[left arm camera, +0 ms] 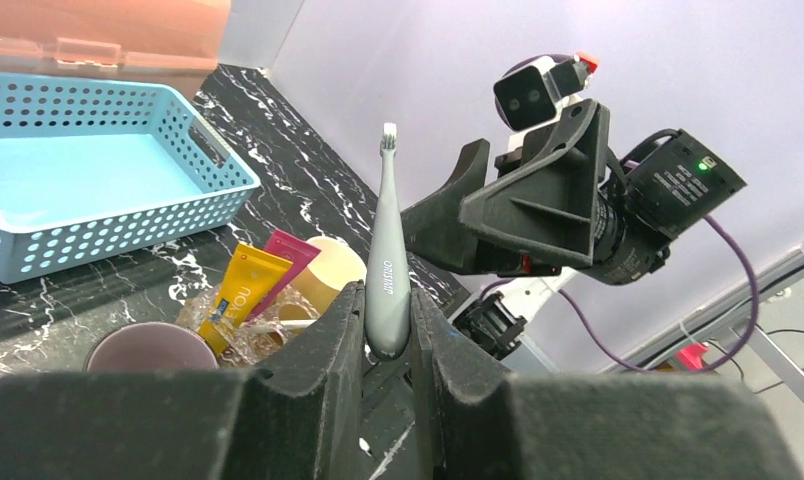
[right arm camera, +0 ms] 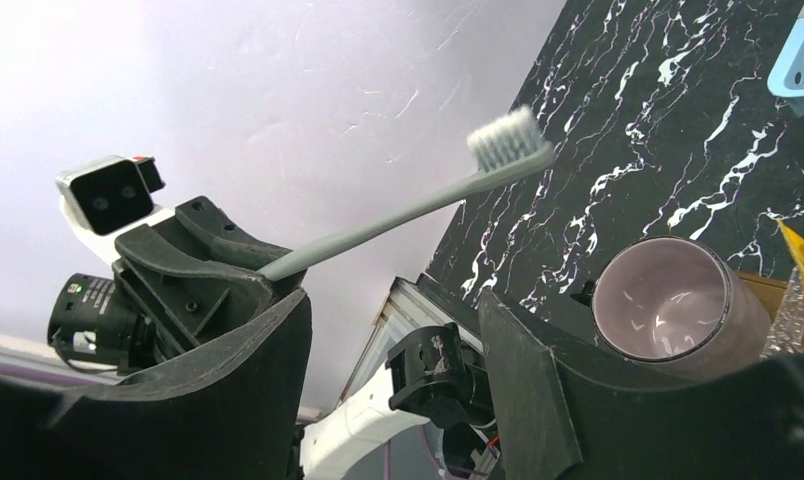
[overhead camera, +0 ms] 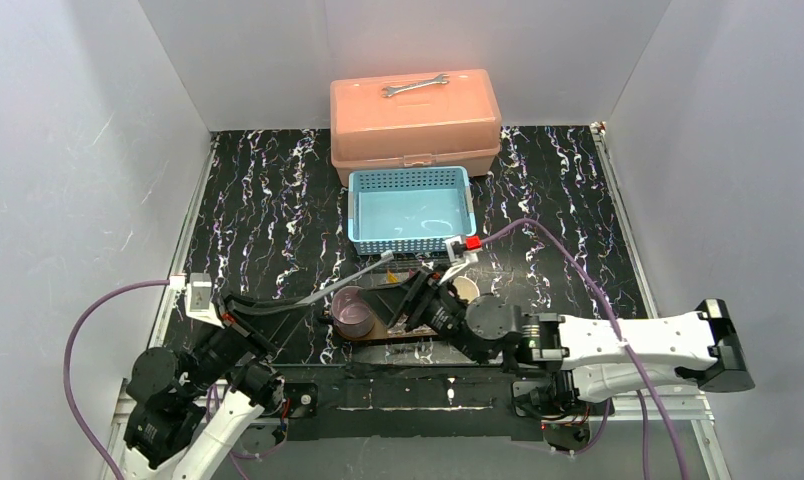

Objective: Prepare toiletry sets of a toothbrush and toothpaste on the tray

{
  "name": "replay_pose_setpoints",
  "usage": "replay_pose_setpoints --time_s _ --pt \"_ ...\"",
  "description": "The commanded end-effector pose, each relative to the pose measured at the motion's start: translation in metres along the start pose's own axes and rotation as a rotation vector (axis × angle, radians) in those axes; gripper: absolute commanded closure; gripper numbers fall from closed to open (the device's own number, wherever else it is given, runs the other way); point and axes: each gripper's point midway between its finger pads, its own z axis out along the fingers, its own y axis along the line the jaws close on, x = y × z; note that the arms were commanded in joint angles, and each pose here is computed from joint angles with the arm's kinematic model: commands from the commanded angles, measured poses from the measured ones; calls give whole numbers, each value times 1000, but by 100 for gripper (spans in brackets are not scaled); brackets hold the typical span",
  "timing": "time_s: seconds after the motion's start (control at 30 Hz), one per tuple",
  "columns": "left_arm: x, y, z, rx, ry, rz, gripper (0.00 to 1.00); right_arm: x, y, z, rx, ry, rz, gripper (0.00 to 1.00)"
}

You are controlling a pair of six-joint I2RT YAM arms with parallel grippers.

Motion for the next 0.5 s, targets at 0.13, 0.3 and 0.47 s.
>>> replay_pose_setpoints --time_s 0.13,0.3,0.47 --pt "-14 -4 -1 44 -96 104 100 -27 42 28 -65 -144 162 30" --pt "-12 -2 1 55 -103 117 100 -31 44 40 -70 -180 201 30" --pt "-10 1 0 61 -119 134 100 -32 44 51 -77 -198 236 34"
